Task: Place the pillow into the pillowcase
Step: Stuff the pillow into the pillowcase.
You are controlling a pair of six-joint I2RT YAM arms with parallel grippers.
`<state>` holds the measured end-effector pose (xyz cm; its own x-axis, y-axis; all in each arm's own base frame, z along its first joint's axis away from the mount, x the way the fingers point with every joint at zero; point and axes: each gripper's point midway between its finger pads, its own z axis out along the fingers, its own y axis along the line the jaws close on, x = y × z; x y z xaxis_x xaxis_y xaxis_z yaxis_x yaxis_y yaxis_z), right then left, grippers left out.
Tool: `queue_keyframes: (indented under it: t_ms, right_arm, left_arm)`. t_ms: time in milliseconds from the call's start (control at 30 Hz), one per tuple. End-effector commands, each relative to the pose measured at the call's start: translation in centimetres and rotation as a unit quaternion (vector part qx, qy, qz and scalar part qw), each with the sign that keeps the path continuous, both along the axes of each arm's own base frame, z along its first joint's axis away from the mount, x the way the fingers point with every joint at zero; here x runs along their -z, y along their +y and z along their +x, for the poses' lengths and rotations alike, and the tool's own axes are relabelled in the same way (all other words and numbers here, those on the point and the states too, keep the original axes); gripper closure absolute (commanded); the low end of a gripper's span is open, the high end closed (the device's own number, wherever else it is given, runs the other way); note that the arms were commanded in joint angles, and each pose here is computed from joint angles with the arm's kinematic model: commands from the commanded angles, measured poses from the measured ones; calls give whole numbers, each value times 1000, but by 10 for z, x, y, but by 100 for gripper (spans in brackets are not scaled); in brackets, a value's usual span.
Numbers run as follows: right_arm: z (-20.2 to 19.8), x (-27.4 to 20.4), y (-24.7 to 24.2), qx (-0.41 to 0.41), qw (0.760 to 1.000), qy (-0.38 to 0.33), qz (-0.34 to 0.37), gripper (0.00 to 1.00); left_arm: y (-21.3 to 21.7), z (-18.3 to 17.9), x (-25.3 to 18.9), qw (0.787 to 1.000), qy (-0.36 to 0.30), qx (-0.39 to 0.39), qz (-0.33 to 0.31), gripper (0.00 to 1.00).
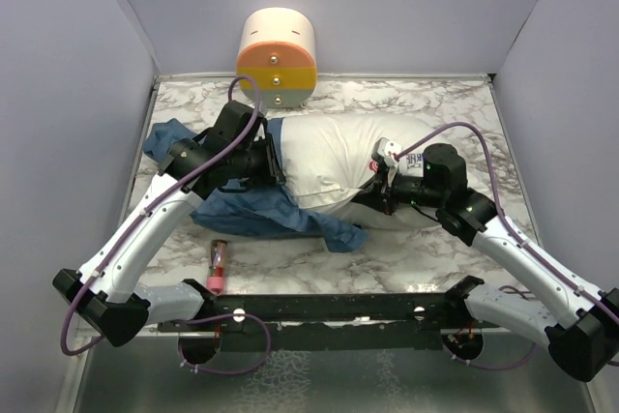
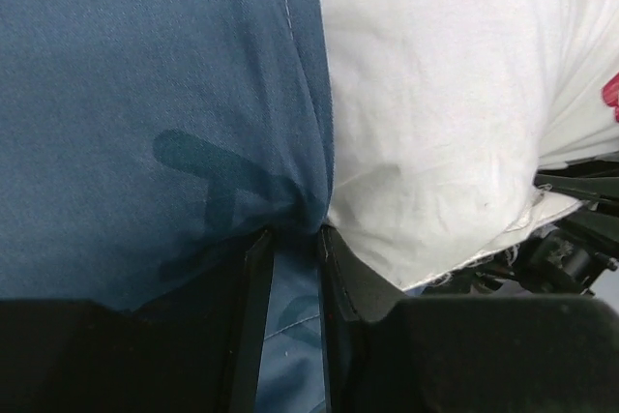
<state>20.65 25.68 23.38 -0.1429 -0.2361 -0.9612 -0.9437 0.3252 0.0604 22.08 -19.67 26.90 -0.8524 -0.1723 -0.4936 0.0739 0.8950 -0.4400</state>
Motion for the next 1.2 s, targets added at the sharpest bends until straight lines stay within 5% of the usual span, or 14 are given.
queue_keyframes:
  t_ms: [0, 67, 400, 600, 700, 867, 1167]
  right_arm:
    - [-10, -7, 10, -40, 999, -1, 23, 99]
    - [-10, -4, 11, -43, 999, 2, 20, 99]
    - [27, 55, 24, 27, 994, 82, -60, 99]
    - [30, 83, 51, 37, 988, 123, -85, 99]
    - [14, 72, 78, -12, 991, 126, -49, 99]
    - [-20, 36, 90, -110, 987, 115, 18, 96]
    - [-37, -85, 42, -81, 995, -47, 36, 26]
  left_arm:
    - [-2, 0, 15, 1000, 4, 17, 10, 79]
    - [-7, 0, 15, 1000, 3, 23, -2, 100]
    - [-67, -23, -95, 968, -36, 138, -208, 100]
    - [-88, -33, -120, 941, -31, 190, -277, 100]
    - [-99, -32, -92, 934, -4, 198, -297, 100]
    - [-85, -33, 34, 956, 68, 165, -234, 100]
    - [-44, -35, 78, 971, 3, 154, -182, 100]
